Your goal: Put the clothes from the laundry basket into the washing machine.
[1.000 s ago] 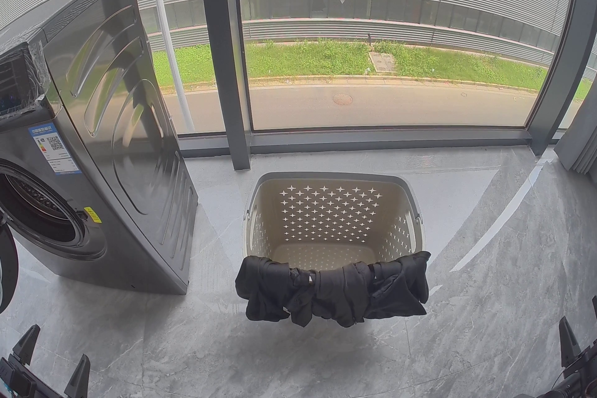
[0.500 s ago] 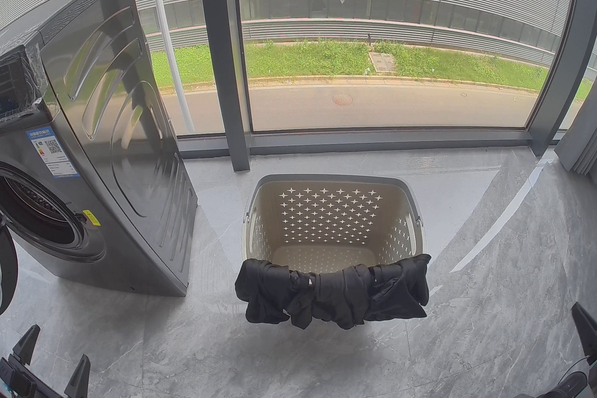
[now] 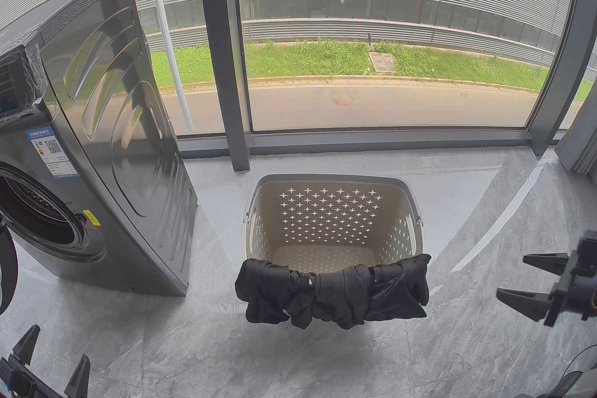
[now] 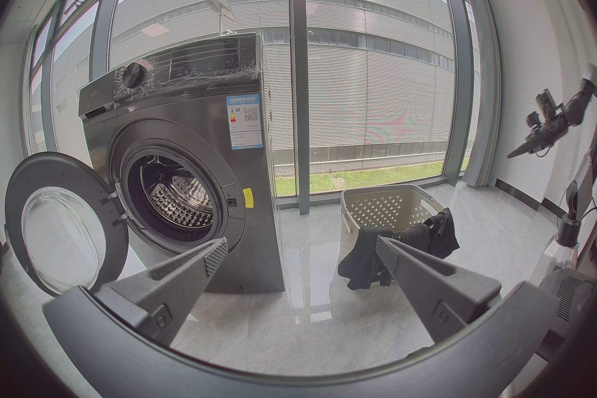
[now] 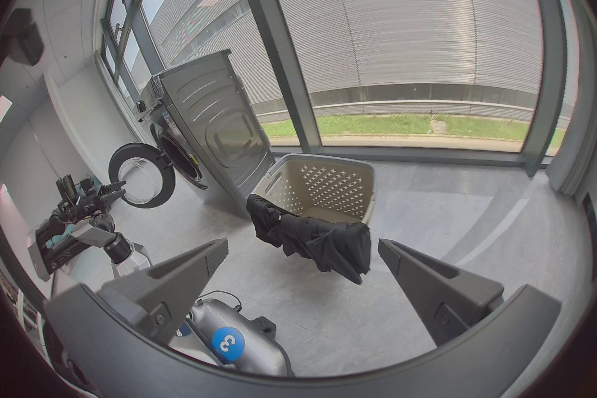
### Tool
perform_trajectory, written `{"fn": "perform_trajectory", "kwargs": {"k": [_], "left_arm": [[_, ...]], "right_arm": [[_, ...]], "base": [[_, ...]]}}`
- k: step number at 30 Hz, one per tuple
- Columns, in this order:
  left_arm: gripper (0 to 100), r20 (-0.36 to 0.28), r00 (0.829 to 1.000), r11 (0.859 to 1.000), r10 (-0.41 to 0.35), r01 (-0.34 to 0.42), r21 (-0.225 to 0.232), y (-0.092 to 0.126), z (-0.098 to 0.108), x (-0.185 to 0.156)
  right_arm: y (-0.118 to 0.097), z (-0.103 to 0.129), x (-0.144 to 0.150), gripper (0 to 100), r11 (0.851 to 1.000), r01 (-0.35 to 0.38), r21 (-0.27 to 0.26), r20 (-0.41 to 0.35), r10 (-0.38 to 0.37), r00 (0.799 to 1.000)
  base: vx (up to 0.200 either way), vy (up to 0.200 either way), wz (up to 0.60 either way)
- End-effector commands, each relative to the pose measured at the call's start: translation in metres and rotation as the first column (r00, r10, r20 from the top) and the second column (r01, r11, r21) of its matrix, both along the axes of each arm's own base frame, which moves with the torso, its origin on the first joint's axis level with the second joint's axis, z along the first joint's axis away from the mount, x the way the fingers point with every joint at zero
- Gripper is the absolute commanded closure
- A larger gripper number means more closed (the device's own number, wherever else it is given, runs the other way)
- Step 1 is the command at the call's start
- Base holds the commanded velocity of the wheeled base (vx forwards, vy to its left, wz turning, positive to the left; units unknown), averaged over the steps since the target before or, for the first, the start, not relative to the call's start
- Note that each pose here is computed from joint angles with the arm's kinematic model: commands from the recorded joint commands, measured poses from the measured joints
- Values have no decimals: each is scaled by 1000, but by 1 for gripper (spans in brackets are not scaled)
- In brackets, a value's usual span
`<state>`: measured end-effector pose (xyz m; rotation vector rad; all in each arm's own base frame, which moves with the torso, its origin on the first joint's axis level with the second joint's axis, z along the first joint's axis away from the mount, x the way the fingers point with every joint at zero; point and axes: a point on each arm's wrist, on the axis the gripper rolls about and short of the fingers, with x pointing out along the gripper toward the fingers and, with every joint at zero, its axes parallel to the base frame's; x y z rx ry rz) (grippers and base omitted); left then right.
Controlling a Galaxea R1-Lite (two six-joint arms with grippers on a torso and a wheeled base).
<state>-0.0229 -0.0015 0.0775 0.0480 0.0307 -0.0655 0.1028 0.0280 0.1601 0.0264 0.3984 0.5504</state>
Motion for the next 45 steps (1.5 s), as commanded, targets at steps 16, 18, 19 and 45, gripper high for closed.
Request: {"fn": "perform_trajectory", "kwargs": {"k": [16, 18, 19, 45], "left_arm": [[0, 0, 1000, 1000, 0, 0, 0, 0, -5, 0], [0, 0, 1000, 1000, 0, 0, 0, 0, -5, 0], [0, 0, 1000, 1000, 0, 0, 0, 0, -5, 0], [0, 0, 1000, 1000, 0, 0, -2, 0, -5, 0]], "right_arm": [[64, -88, 109, 0, 998, -66, -23, -231, 59, 971], [68, -97, 115, 0, 998, -52, -42, -237, 40, 971], [68, -99, 117, 0, 998, -45, -49, -239, 32, 971], [95, -157, 181, 0, 978, 29, -208, -149, -61, 987]], "base": [[0, 0, 0], [0, 0, 0], [0, 0, 0], [0, 0, 0]]}}
